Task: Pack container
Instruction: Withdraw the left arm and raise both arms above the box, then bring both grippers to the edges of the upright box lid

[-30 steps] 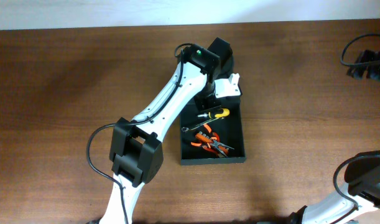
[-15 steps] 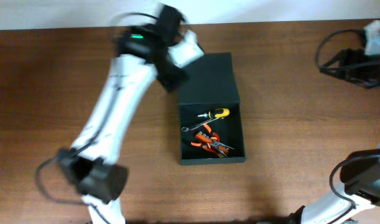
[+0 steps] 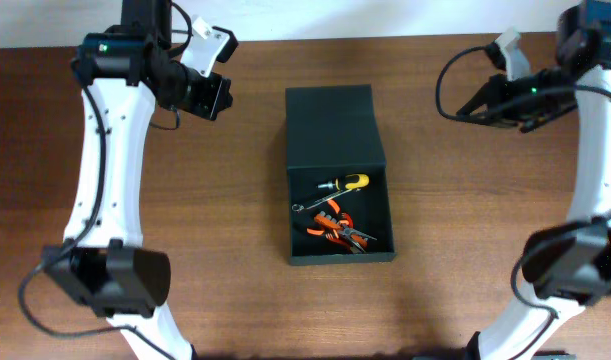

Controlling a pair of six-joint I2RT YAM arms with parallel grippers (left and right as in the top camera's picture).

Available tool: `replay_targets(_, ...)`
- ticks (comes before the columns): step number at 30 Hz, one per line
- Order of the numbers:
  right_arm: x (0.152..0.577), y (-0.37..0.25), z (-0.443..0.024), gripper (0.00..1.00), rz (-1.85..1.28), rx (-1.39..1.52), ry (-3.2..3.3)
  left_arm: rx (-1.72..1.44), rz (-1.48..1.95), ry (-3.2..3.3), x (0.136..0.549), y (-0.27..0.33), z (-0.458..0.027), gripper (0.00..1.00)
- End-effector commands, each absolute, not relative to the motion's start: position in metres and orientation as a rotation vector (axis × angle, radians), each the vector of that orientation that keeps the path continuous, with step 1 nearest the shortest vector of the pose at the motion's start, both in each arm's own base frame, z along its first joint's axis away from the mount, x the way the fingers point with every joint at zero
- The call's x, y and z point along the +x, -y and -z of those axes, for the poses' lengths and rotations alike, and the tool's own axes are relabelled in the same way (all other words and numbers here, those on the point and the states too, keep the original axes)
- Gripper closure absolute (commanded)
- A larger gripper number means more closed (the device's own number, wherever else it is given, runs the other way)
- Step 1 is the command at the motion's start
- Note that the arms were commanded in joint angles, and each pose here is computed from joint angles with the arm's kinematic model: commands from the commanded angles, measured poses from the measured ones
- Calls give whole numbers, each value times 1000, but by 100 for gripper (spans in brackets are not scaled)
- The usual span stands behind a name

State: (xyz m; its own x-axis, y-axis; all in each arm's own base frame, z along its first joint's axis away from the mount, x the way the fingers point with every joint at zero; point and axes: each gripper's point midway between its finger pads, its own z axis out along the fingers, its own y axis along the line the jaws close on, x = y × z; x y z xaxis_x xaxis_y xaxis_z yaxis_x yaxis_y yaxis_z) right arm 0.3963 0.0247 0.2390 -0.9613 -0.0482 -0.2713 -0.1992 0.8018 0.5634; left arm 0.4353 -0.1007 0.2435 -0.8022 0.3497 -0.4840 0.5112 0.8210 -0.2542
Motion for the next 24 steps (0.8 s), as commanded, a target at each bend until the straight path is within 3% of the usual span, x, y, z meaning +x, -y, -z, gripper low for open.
replay_targets(1,406,-30,-199,96,-982,-147,-2839,631,745,-2633,438,122,-211,98)
replay_targets(8,415,-37,-138,96,-1085,-103,-2968,594,979,-2712,445,138,-156,98)
replay_targets(24,407,-65,-50,96,-1229,-83,-3166,477,1217,-2908,441,148,-48,98)
